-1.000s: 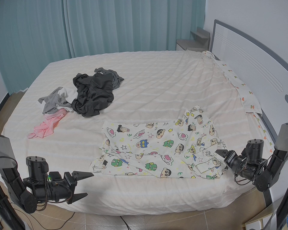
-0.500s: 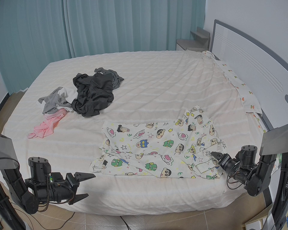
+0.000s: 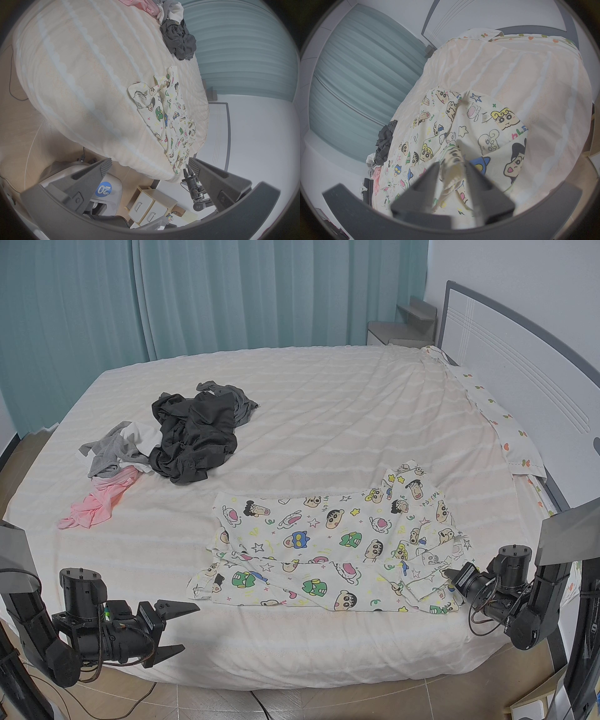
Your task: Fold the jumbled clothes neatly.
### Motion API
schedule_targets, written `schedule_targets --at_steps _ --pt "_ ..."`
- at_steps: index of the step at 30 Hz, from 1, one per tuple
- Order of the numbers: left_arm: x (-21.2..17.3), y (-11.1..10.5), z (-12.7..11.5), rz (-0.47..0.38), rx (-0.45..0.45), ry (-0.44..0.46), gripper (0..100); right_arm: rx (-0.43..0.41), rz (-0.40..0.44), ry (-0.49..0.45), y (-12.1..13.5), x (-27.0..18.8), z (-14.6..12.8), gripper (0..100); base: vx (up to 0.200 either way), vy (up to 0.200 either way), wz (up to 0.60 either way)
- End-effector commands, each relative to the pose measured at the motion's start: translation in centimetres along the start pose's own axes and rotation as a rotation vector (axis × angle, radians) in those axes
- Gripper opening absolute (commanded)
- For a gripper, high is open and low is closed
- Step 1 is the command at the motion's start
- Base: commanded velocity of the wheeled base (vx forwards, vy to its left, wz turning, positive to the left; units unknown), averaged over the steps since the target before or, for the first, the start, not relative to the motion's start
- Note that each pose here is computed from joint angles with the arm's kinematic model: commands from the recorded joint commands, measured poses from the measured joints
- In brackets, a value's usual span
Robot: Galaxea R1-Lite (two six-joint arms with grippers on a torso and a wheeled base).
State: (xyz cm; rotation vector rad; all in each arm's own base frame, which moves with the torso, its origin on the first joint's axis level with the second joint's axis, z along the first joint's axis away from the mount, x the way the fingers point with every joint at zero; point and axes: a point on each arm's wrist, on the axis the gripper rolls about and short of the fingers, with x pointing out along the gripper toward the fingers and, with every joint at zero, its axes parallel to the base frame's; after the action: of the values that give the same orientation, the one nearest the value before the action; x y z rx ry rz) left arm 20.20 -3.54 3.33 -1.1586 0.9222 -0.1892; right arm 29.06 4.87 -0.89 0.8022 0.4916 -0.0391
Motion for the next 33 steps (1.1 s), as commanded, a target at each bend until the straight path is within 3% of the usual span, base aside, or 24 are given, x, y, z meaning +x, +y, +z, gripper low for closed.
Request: schedule_targets --at_steps 1,6,14,26,33 --pt "0.0 0.0 0.0 0.001 -0.001 0.001 100 -0.002 0.000 -0.002 0.0 -0.1 0.0 0 0.000 0.000 0.00" --pt "0.0 0.0 0.0 0.001 -0.001 0.001 100 -0.018 0.005 -0.008 0.7 -1.0 -0.5 0 0.000 0.000 0.00" --pt "0.0 0.0 0.0 0.003 -0.001 -0.004 100 -0.112 0.038 -0.065 2.4 -1.1 0.1 0 0.000 0.000 0.00" --pt "0.0 0.0 0.0 0.003 -0.001 -0.004 100 -0.134 0.016 -0.046 6.0 -2.8 3.1 0 0.000 0.000 0.00" --pt "0.0 0.0 0.0 0.002 0.000 -0.004 100 -0.143 -0.034 0.021 8.5 -3.2 4.6 0 0.000 0.000 0.00"
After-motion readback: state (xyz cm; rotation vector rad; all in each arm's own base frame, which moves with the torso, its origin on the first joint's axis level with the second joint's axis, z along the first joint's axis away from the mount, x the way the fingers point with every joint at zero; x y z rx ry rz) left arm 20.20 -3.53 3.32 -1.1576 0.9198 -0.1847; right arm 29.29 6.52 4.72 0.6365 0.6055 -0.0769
